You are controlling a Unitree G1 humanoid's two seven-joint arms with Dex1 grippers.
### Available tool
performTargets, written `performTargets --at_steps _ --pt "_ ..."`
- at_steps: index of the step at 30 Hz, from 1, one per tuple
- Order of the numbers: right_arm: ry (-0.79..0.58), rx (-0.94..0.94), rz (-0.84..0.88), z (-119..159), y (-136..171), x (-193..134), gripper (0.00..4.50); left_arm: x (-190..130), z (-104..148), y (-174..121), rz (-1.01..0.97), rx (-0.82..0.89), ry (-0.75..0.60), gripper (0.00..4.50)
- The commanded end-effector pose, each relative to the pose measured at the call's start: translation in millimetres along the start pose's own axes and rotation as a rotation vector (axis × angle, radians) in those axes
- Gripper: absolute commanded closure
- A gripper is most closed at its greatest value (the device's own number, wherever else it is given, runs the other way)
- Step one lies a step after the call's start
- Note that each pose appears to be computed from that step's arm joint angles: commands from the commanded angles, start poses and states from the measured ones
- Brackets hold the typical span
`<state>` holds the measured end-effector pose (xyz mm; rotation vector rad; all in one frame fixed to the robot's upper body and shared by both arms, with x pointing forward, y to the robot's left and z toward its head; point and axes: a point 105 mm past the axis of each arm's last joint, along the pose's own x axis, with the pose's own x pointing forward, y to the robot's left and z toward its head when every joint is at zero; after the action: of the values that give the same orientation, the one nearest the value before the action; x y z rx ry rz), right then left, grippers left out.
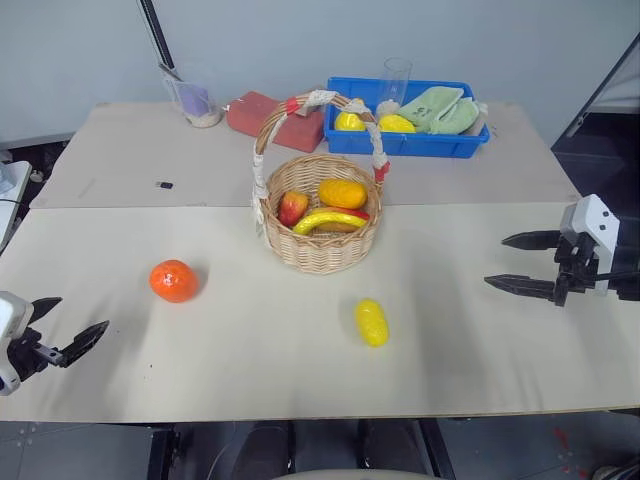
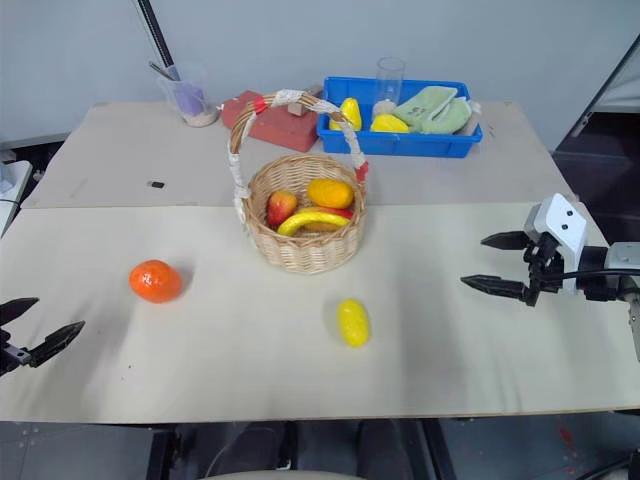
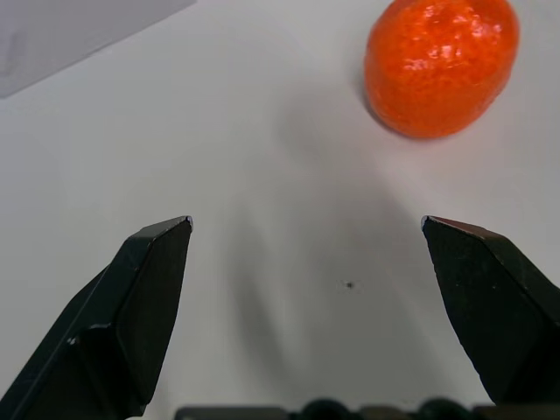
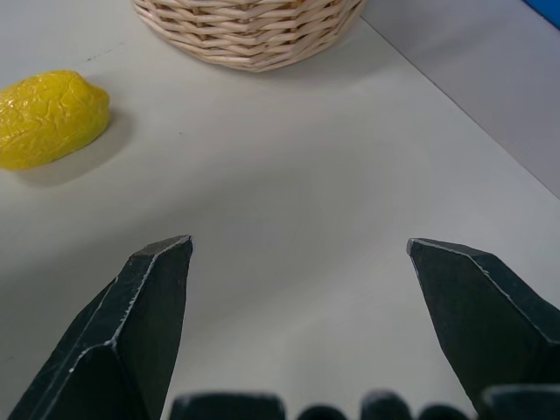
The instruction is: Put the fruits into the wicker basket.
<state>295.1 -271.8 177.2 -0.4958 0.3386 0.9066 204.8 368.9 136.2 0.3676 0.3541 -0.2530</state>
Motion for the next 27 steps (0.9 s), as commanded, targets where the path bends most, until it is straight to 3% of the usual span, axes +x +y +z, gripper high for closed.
performTargets --at_steps 1,4,12,20,27 --pt "-0.031 -0.051 -0.014 11.6 -2.6 -2.7 0.15 -3.9 17.6 3.0 0.007 -0.002 -0.075 0.00" --pt "-0.055 -0.060 0.010 18.7 1.3 1.2 0.15 1.0 27.3 -3.8 -0.020 -0.055 -0.125 0.00" --pt "-0.228 -0.098 0.243 86.7 49.7 14.8 0.15 42.3 52.8 -33.8 -0.102 -0.156 -0.241 0.00" --pt "-0.329 -0.195 0.334 131.2 72.4 23.0 0.15 80.7 47.6 -41.1 -0.099 -0.162 -0.225 0.00" --pt "-0.348 -0.233 0.360 140.4 75.2 28.9 0.15 101.6 39.1 -48.5 -0.121 -0.151 -0.205 0.00"
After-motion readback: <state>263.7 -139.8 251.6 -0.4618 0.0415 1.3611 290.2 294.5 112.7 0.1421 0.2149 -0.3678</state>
